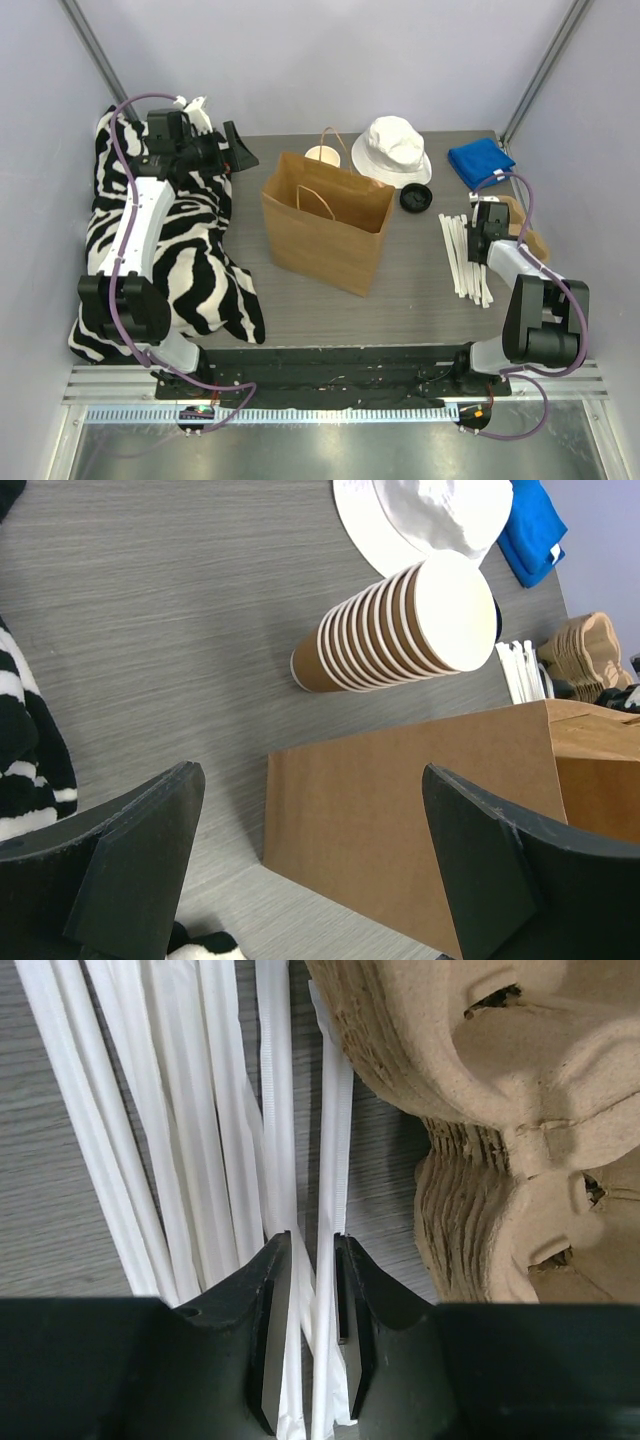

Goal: Pack the takeout coffee

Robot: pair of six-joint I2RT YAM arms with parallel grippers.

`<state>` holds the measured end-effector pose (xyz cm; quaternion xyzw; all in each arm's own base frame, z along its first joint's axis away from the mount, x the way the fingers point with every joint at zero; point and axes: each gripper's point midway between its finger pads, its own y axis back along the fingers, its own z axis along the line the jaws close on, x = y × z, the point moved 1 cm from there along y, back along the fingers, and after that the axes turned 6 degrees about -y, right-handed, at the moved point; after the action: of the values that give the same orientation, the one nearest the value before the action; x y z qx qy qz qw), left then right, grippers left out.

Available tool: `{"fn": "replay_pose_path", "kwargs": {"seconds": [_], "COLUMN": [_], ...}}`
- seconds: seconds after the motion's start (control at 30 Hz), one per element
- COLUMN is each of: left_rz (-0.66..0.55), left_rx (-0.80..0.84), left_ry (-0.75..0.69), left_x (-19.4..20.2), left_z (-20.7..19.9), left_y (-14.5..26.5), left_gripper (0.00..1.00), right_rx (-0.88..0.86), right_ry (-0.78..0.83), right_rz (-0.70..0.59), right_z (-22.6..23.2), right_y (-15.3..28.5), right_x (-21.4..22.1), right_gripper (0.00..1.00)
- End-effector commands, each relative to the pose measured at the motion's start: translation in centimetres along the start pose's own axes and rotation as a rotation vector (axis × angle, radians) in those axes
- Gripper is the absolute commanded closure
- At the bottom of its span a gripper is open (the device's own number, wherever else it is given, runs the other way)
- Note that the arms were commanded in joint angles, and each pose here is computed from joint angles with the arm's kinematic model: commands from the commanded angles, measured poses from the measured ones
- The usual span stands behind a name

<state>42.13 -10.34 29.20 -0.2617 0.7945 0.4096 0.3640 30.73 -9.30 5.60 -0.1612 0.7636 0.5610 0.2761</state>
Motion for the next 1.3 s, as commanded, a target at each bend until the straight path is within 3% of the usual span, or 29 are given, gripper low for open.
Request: {"fn": "replay_pose_path", "kwargs": {"seconds": [0.0,0.67,0.83,0.97,1.1,1.27], "left_rz": [-0.045,-0.050,-0.051,-0.057,-0.062,-0.064], "left_rx": [0.022,0.026,0.027,0.024,0.027,0.029], "left_ry": [-0.043,-0.030,-0.029,-0.027,-0.026,-0.028], "left_x": [-1.9,-2.5,-2.6,-2.8,-2.9,-3.0], "left_z": [-0.6,-0.8,-0.8,-0.9,-1.0,-1.0], "left_y": [0.6,0.6,0.5,0.7,0.7,0.8], "left_gripper": [0.05,0.03,0.02,0.02,0.02,0.02], "right_rx": [0.033,0.022,0.013,0.002,-0.033,-0.132], "right_ry": [-0.006,0.016,0.016,-0.007,-0.097,-0.183], "right_rz": [-0.062,0.004,0.011,0.010,-0.037,-0.112], "right_z": [-0.9,-0.9,-0.8,-0.9,-0.8,-0.4], "right_y": [-0.6,-2.6,-2.7,-1.3,1.7,7.2], "right_x": [-1.5,-0.3,-0.2,-0.8,-3.7,-7.4], "right_gripper": [0.69,0.69,0.83,0.87,0.99,0.99]}}
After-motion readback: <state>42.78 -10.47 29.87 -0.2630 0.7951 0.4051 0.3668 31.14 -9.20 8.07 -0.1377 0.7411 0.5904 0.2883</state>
